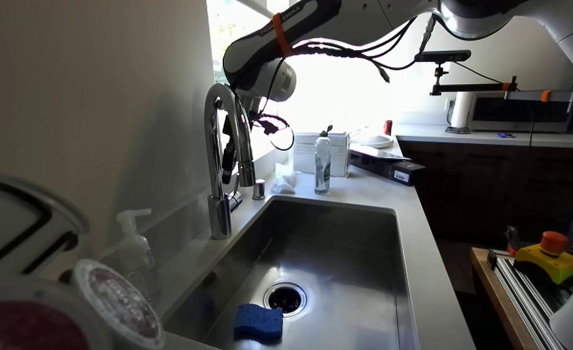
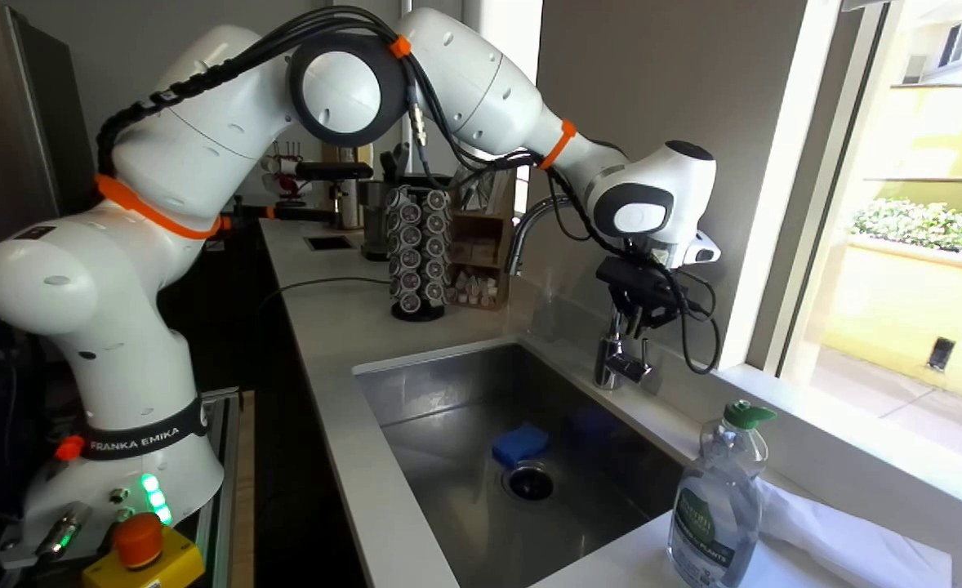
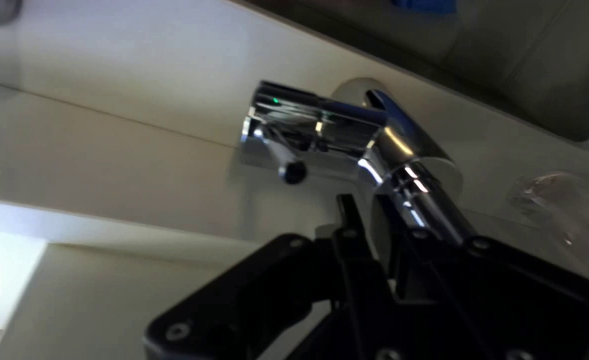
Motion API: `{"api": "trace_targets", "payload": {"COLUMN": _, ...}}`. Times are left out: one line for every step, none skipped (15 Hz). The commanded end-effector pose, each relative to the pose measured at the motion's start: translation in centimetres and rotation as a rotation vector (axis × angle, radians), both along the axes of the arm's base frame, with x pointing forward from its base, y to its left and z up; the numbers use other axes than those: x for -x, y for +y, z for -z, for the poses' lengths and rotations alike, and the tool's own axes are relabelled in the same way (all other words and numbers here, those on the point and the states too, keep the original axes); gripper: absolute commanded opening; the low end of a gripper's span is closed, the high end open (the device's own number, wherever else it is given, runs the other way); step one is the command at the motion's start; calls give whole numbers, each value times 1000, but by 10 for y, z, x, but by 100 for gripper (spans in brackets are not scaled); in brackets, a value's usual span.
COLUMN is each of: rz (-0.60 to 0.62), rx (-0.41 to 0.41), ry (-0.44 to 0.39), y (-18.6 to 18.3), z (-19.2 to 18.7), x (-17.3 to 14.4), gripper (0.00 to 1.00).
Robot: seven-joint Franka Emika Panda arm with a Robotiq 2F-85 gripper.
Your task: Close the tap
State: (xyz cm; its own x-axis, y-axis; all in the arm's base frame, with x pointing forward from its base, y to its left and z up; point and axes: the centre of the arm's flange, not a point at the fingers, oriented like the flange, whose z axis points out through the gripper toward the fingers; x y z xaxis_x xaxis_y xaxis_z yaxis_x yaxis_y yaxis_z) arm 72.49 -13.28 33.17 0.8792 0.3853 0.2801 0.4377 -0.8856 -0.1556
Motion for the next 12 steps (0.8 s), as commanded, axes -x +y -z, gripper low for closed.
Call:
{"api": "trace_targets", "payload": {"rz": -39, "rx": -34, "ry": 45, "y": 32, "z": 7, "x": -13, "gripper": 42}}
{"api": "trace_targets", "payload": {"rz": -34, "rx": -37, "ry": 56, "y": 31, "z": 4, "x": -10, "gripper": 49}}
{"api": "trace_targets", "payload": {"rz": -21, "rx": -29, "ry": 54, "y": 30, "z": 5, "x": -9, "gripper": 55}}
{"api": "trace_targets", "payload": {"rz": -4, "rx": -25, "ry": 44, "y": 25, "z": 3, "x": -7, "gripper": 59}}
{"api": "trace_targets", "payload": {"rz": 6, "rx": -24, "ry": 42, "y": 27, "z": 3, "x": -5, "gripper": 60}}
{"api": "trace_targets", "payload": {"rz": 22, "rx": -13, "ry": 37, "y": 23, "z": 1, "x": -2, "gripper": 64}}
{"api": "trace_targets", "payload": {"rz": 33, "rx": -9, "ry": 34, "y": 21, "z": 1, "x": 0, "gripper": 71}}
{"api": "trace_targets", "payload": {"rz": 46, "rx": 0, "ry": 29, "y": 19, "z": -1, "x": 2, "gripper": 79}}
{"api": "trace_targets", "payload": {"rz": 57, "rx": 5, "ry": 24, "y": 16, "z": -2, "x": 4, "gripper": 85}}
{"api": "trace_targets", "payload": {"rz": 67, "rx": 12, "ry": 17, "y": 14, "z": -3, "x": 5, "gripper": 92}}
{"api": "trace_targets", "payload": {"rz": 76, "rx": 19, "ry": 10, "y": 14, "z": -4, "x": 6, "gripper": 99}}
{"api": "trace_targets", "payload": {"rz": 83, "rx": 31, "ry": 4, "y": 13, "z": -5, "x": 7, "gripper": 100}}
